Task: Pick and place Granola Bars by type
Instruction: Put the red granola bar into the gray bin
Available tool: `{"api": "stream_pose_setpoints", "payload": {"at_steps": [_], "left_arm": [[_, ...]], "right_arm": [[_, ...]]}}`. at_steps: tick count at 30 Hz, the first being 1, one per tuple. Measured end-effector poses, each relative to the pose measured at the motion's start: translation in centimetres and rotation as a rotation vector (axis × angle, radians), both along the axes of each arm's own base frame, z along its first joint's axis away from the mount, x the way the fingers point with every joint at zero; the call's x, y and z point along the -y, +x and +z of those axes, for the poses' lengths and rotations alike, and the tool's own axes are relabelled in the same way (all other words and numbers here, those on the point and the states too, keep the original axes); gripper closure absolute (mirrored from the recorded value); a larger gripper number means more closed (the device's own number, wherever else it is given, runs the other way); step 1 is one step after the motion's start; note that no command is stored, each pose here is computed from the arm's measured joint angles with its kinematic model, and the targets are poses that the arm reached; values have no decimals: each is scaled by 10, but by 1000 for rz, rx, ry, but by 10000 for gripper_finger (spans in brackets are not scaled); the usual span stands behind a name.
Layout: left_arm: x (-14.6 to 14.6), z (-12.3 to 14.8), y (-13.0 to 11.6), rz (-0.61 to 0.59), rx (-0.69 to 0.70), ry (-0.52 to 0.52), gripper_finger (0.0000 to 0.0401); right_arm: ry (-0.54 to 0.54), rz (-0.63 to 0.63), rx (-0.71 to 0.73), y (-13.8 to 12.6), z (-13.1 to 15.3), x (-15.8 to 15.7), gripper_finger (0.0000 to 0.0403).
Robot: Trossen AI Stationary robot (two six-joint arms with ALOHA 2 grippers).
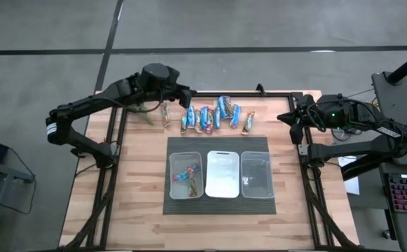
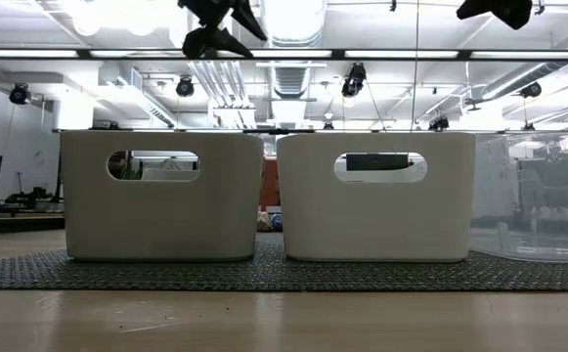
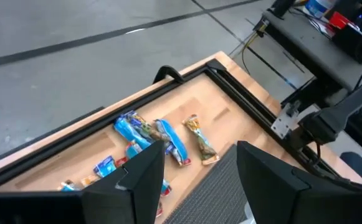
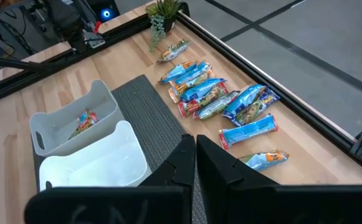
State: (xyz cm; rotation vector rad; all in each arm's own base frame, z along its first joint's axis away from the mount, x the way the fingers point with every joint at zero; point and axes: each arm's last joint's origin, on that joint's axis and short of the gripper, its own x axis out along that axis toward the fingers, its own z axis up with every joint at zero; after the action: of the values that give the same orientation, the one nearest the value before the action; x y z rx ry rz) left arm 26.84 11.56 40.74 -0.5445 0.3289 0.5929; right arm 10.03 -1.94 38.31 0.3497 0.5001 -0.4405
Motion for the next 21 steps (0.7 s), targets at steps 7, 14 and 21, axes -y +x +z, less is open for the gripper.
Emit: {"api": "stream_pose_setpoints", "payload": {"at_steps": [7, 14, 21], "left_arm": [[-19, 16, 16, 29, -110, -40, 220], [-37, 10, 45, 49, -183, -95, 220], [-50, -22, 75, 53, -237, -193, 220]], "right_arm": [[5, -4, 2, 0, 0, 0, 394], [9, -9, 4, 0, 0, 0, 394], [12, -18, 6, 0, 0, 0, 394]]}}
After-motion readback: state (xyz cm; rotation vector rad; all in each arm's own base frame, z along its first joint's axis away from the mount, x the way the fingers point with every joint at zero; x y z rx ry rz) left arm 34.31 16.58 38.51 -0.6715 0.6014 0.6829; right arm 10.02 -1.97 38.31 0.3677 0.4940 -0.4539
